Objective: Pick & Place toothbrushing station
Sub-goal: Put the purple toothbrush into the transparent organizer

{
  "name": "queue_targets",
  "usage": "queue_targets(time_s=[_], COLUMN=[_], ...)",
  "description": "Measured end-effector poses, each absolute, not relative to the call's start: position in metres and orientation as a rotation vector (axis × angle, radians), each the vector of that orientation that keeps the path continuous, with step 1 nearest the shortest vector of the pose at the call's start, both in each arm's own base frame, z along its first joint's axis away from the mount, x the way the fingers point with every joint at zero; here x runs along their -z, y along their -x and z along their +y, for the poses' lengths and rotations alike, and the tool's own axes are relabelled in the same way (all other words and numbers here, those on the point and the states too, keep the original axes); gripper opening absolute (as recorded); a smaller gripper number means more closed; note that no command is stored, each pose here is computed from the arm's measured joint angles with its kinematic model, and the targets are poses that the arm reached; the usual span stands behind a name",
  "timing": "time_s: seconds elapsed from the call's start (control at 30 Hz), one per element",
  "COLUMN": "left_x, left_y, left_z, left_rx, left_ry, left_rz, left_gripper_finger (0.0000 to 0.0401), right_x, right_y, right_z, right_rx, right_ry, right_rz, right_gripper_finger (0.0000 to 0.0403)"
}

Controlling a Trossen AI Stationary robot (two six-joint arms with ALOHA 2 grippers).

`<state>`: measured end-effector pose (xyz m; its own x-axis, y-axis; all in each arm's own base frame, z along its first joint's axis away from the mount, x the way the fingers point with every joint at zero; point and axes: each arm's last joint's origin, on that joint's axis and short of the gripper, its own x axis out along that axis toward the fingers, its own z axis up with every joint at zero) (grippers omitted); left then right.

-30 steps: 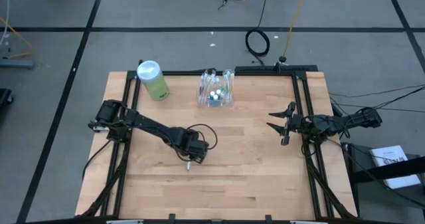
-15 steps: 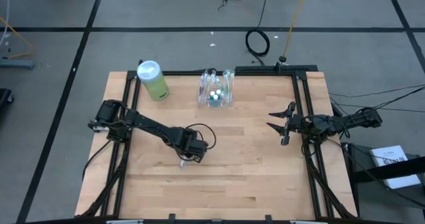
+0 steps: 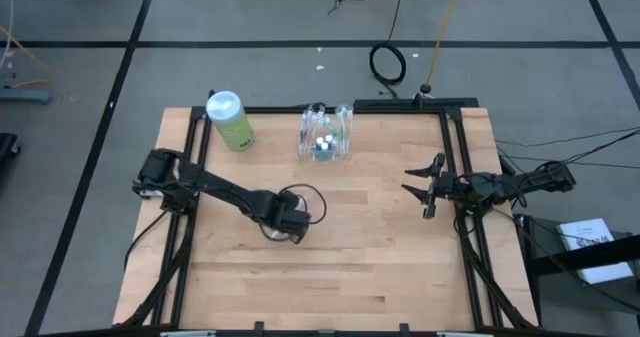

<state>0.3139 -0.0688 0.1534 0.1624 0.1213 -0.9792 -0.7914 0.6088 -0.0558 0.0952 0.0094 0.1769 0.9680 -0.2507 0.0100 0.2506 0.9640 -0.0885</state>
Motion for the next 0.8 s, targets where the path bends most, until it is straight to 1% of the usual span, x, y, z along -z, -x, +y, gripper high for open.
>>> queue_targets(time_s=[0.13, 0.37, 0.57, 0.67, 0.73, 0.8], left_x=[-0.19, -0.238, -0.247, -0.245, -0.24, -0.239], left_y=[-0.315, -0.316, -0.325, -0.332, -0.334, -0.336], left_z=[-0.071, -0.08, -0.086, -0.088, -0.09, -0.091], left_rx=[-0.616, -0.392, -0.244, -0.166, -0.079, 0.038], left_ry=[0.607, 0.456, 0.287, 0.198, 0.178, 0.171], left_rz=[1.041, 0.771, 0.661, 0.587, 0.522, 0.408], left_gripper_finger=[0.001, 0.0008, 0.0005, 0.0004, 0.0004, 0.0004], right_x=[-0.177, -0.177, -0.177, -0.177, -0.177, -0.177], right_y=[-0.095, -0.095, -0.095, -0.095, -0.095, -0.095], right_z=[0.009, 0.009, 0.009, 0.009, 0.009, 0.009], right_rx=[0.253, 0.254, 0.253, 0.254, 0.254, 0.254], right_ry=[0.089, 0.089, 0.089, 0.089, 0.089, 0.089], right_rz=[0.002, 0.001, 0.001, 0.001, 0.001, 0.001], right_gripper_finger=[0.0183, 0.0183, 0.0183, 0.0183, 0.0183, 0.0183])
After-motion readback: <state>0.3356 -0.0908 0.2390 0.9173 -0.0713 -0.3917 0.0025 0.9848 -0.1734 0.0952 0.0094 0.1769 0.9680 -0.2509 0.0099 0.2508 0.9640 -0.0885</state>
